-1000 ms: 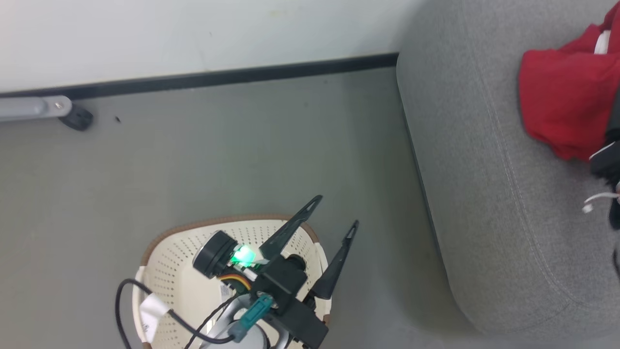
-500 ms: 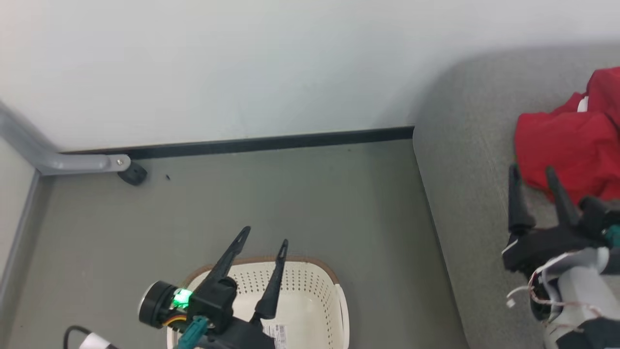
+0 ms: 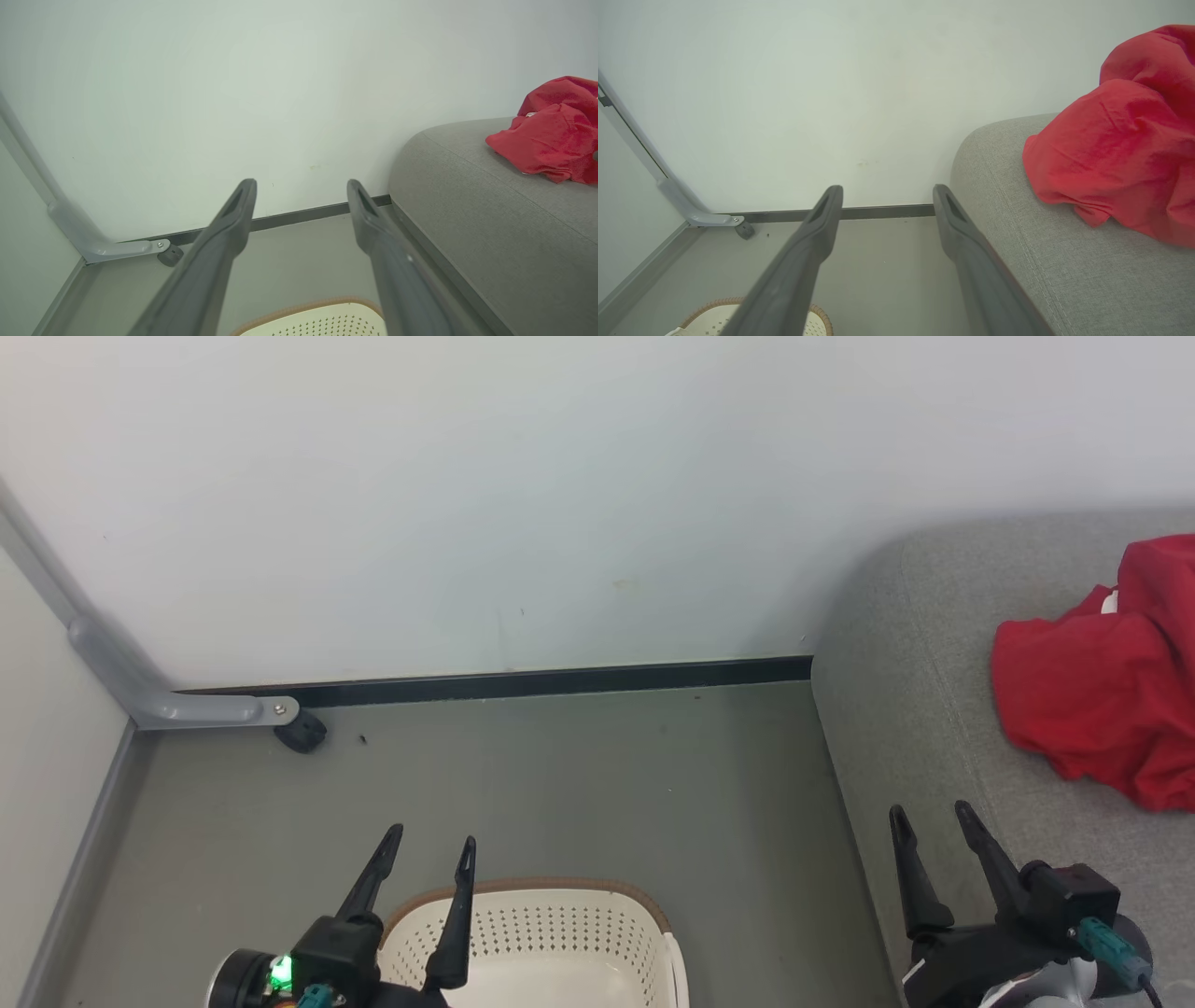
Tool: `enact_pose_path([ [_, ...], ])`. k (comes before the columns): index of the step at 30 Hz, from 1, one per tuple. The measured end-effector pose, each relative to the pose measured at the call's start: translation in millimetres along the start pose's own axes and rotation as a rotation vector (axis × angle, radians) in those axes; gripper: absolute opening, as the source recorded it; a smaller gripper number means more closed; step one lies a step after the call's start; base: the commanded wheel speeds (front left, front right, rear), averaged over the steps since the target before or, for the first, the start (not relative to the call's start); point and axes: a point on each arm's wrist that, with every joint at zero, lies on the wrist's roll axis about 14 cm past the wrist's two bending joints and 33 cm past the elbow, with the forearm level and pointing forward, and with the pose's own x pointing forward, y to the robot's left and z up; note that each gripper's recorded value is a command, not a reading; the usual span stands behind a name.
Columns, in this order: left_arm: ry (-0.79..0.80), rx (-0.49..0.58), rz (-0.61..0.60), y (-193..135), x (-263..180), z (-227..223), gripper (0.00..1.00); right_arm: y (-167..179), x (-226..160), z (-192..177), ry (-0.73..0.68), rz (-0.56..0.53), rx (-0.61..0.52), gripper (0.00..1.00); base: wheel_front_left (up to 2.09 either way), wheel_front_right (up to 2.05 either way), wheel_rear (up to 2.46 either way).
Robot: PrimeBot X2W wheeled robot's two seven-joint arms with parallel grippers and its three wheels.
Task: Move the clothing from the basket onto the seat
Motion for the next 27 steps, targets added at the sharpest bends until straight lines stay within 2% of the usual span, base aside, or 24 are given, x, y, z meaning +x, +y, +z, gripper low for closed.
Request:
enact_pose_path([
  [17,0.068,-0.085,0.202,36,-42,-27,1.00,9,-36,8,-0.049,-0.005,-0.007,1.00,0.00,0.00,0.00],
  [27,0.065,-0.087,0.241,44,-48,-29,1.00,-4,-41,24,-0.097,-0.036,-0.043,1.00,0.00,0.00,0.00],
])
